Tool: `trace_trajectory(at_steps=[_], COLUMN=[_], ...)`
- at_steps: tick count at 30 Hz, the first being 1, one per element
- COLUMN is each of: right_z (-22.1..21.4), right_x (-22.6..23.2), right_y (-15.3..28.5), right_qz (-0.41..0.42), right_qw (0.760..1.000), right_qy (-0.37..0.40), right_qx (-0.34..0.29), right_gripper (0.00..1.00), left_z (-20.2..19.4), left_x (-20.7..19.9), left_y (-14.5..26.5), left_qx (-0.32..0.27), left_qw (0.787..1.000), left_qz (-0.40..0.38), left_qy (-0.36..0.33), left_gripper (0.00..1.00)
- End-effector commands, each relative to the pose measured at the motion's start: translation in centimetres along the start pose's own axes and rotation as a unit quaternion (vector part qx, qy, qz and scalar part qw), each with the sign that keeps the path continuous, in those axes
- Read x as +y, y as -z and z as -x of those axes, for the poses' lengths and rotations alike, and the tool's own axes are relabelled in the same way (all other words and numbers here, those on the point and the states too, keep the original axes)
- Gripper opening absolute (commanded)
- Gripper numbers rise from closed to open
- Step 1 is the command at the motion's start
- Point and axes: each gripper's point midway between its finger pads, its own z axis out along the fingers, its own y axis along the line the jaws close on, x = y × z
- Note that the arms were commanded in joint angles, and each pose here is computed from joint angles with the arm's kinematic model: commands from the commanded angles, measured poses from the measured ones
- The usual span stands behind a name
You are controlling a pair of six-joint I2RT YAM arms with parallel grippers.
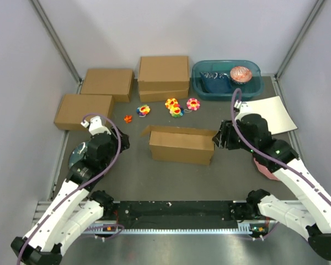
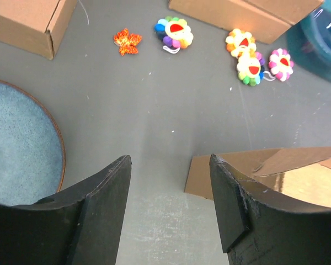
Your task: Fold the paper box
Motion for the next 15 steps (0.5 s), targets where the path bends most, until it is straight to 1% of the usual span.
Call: trace_trajectory(at_steps=[1, 4, 5, 7, 8, 12, 15], right_z=[0.8, 0.7, 0.7, 0.6, 0.6, 0.5, 0.2], right_x=[-0.2, -0.5, -0.4, -0.3, -0.3, 0.2, 0.2], right_y=[-0.4, -1.0, -1.0, -1.1, -1.1, -1.1, -1.3], right_qz=[-0.011, -0.019, -0.017, -0.014, -0.014, -0.008, -0.008], right_qw=[1.0, 0.999, 0.999, 0.999, 0.999, 0.999, 0.999], right_qy=[0.025, 0.028, 0.028, 0.028, 0.027, 0.035, 0.034], right_qx=[-0.015, -0.012, -0.013, -0.013, -0.013, -0.015, -0.01], right_gripper=[0.54, 0.51, 0.48, 0.43, 0.38, 0.32, 0.24], left_z=[3.1, 3.3, 3.4, 3.6, 3.8, 4.3, 4.9], left_x=[-0.9, -1.1, -1.2, -1.6, -1.8, -2.2, -2.6], left_y=[1.3, 1.5, 1.6, 1.7, 1.8, 2.1, 2.4], left_qx=[-0.042, -0.046, -0.048, -0.051, -0.054, -0.064, -0.073], left_qw=[0.999, 0.999, 0.998, 0.998, 0.998, 0.996, 0.995], left_qz=[-0.014, -0.02, -0.024, -0.034, -0.039, -0.051, -0.063], left_qy=[0.011, 0.013, 0.015, 0.016, 0.017, 0.018, 0.012], left_gripper=[0.64, 0.65, 0.65, 0.65, 0.65, 0.64, 0.63])
